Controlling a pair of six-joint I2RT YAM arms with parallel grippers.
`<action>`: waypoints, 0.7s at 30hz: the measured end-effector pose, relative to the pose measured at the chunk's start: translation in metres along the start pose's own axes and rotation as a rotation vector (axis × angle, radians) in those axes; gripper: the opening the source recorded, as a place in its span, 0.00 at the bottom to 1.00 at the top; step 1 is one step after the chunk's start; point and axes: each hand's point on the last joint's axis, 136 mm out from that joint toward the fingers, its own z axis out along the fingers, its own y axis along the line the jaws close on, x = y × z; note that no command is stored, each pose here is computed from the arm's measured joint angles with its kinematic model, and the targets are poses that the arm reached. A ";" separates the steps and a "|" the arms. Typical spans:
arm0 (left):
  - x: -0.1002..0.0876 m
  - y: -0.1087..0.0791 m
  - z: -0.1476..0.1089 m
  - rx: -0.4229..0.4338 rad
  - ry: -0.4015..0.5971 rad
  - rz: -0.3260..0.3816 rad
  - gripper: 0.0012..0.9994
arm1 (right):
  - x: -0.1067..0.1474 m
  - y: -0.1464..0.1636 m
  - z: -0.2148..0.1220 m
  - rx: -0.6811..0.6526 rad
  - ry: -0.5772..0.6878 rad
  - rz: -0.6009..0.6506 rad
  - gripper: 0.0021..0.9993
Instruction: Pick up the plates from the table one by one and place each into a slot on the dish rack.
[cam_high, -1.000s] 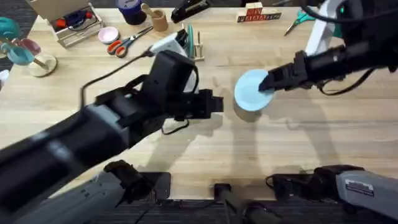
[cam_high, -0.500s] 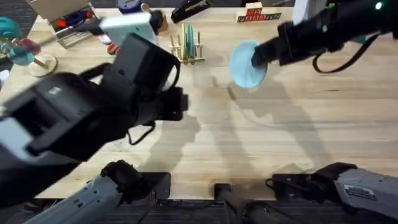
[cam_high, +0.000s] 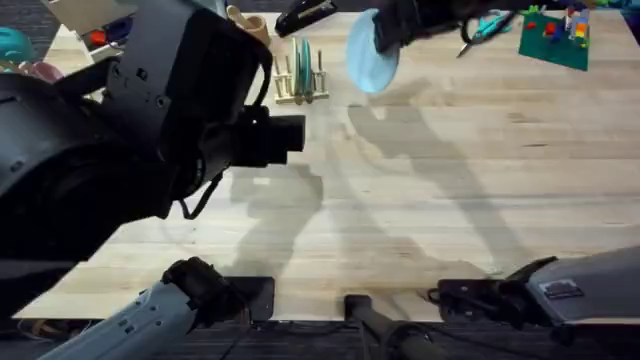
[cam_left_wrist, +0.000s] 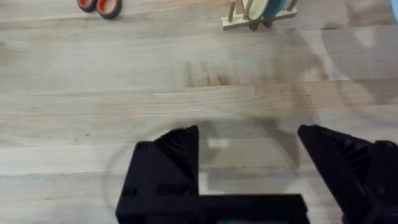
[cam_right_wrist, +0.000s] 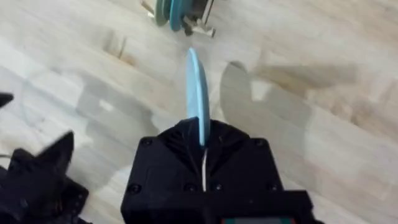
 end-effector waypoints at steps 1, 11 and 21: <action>0.000 0.001 0.000 -0.005 -0.001 0.002 0.99 | -0.006 0.001 0.001 0.005 0.001 -0.002 0.03; -0.001 0.003 0.000 -0.016 -0.006 0.013 1.00 | -0.055 0.011 0.003 0.051 -0.081 0.015 0.03; -0.001 0.003 0.000 -0.016 -0.007 0.013 0.99 | -0.076 0.029 0.000 0.099 -0.160 0.042 0.03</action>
